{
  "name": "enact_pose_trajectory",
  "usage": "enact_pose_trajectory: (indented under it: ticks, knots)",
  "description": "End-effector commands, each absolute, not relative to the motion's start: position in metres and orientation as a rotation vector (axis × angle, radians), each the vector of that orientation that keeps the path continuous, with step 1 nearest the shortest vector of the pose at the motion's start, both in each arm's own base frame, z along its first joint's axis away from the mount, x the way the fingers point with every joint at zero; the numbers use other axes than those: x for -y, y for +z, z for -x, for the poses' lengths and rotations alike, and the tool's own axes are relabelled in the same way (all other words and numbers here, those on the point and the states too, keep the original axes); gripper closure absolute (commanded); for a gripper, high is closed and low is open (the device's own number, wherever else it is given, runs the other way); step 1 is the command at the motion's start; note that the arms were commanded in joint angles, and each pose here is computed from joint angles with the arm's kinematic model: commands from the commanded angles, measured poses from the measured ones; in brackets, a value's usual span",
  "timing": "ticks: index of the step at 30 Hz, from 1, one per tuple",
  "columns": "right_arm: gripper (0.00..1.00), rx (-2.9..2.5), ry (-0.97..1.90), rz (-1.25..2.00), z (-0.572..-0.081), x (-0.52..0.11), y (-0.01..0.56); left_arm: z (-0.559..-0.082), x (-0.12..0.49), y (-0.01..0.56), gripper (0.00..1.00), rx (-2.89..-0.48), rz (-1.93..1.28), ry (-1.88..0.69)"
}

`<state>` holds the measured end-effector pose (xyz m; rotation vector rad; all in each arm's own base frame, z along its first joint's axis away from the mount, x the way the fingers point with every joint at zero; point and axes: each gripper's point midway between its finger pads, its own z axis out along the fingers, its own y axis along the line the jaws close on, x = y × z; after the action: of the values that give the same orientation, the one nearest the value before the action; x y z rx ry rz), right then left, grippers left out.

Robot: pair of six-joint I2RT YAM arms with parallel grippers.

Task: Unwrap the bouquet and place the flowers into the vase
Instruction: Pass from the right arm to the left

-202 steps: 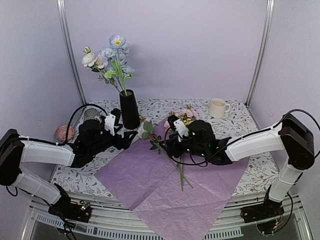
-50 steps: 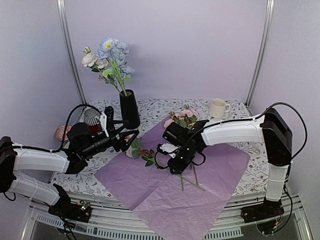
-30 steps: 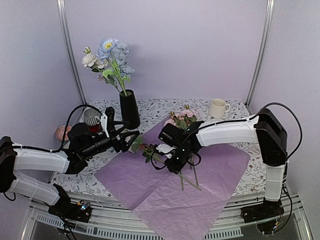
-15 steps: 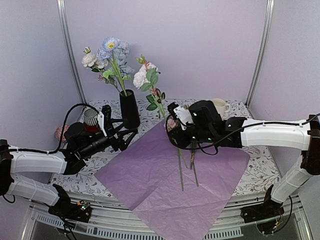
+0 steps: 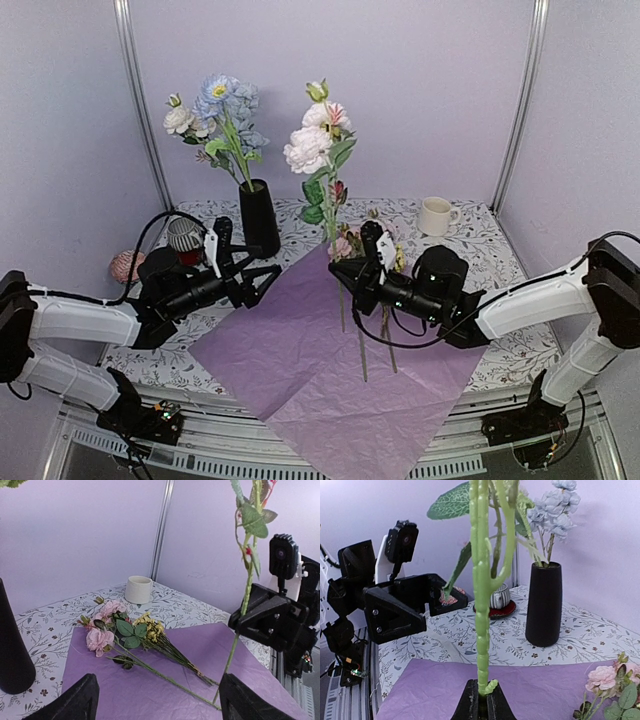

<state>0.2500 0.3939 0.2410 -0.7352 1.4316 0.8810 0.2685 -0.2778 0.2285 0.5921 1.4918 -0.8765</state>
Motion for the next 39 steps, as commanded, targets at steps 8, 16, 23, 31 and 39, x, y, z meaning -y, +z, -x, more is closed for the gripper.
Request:
enact_pose_trajectory:
  ticks: [8,16,23,31,39]
  knots:
    - [0.97,-1.379,1.102,0.848,-0.231,-0.432,0.222,-0.258,0.301,0.226,0.14,-1.474,-0.667,-0.995]
    - [0.97,-1.437,1.29,0.93,-0.213,-0.451,0.198,-0.244,0.316,0.229,0.16,-1.45,-0.729,-1.147]
    - [0.97,-1.449,1.326,0.955,-0.208,-0.457,0.192,-0.221,0.318,0.246,0.23,-1.352,-0.794,-1.248]
    - [0.97,-1.454,1.333,0.977,-0.204,-0.462,0.188,-0.21,0.329,0.245,0.29,-1.337,-0.865,-1.328]
    - [0.97,-1.451,1.334,1.008,-0.198,-0.467,0.184,-0.207,0.342,0.24,0.43,-1.349,-0.913,-1.335]
